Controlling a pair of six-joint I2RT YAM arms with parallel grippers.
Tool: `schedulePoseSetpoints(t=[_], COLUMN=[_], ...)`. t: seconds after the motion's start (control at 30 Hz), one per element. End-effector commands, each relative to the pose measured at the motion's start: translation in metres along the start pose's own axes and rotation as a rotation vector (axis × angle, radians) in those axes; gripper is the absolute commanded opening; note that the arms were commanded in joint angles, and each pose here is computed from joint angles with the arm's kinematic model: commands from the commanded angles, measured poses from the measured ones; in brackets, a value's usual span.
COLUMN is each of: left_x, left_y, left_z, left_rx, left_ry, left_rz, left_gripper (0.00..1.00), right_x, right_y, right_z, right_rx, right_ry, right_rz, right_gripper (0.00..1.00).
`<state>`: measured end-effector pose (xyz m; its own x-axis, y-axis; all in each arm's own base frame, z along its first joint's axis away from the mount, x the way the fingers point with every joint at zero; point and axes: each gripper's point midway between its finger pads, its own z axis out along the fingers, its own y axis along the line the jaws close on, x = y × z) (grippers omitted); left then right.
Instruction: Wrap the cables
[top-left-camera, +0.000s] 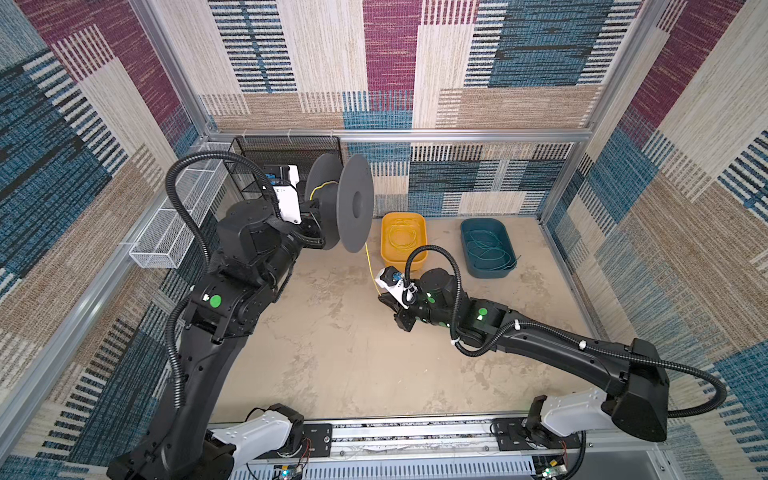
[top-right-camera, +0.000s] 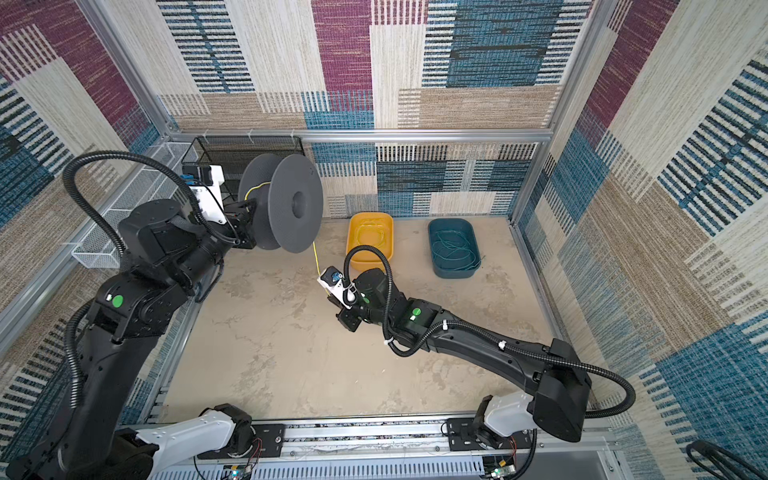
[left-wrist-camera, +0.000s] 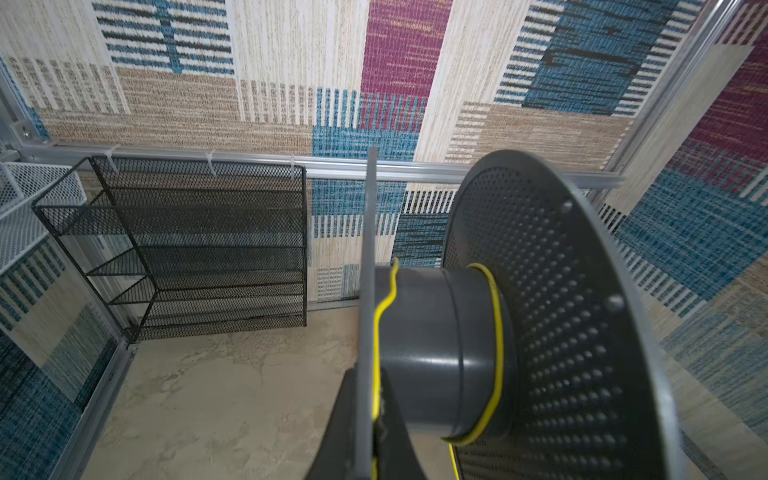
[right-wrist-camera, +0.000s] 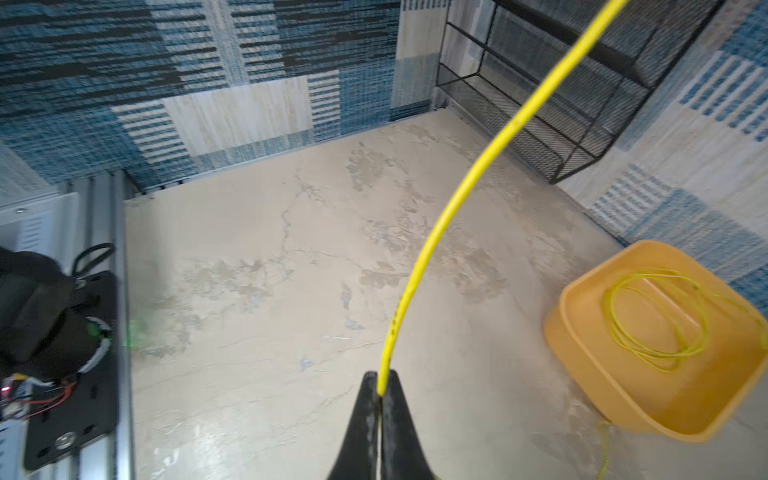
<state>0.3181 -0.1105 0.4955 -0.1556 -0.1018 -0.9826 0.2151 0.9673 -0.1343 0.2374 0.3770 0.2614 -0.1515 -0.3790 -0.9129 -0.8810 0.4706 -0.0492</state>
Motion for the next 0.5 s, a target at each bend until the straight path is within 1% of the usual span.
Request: schedulePoseSetpoints(t=[0.0, 0.07, 0.17, 0.23, 0.37, 0.47], left_x=[-0.017, 0.0, 0.019, 0.029, 0.046, 0.062], left_y=[0.012, 0.021, 0.03, 0.034, 0.043, 0.048], left_z=[0.004, 0.011, 0.018, 0.023, 0.03, 0.033], left_rx=[-0.065, -0.114, -0.152, -0.178, -0.232, -0.255], left_ry=[-0.143, -0.124, -0.092, -0.072, -0.027, 0.017], left_rz=[-0.037, -0.017, -0.007, 0.004, 0.052, 0.109], left_gripper=[0.0, 0.0, 0.0, 0.0, 0.0, 0.0], right_x=[-0.007, 0.002, 0.007, 0.006, -0.004, -0.005], right_y=[0.023, 0.034, 0.052, 0.059, 0.061, 0.064], right_z=[0.0, 0.005, 0.011, 0.013, 0.008, 0.003], right_rx=[-0.123, -0.159, -0.197, -0.198, -0.18, -0.196], right_ry=[-0.064, -0.05, -0.031, -0.021, -0.006, 0.013], right_rz=[0.091, 0.109, 0.107, 0.1, 0.073, 0.058], right_gripper=[0.0, 0.0, 0.0, 0.0, 0.0, 0.0])
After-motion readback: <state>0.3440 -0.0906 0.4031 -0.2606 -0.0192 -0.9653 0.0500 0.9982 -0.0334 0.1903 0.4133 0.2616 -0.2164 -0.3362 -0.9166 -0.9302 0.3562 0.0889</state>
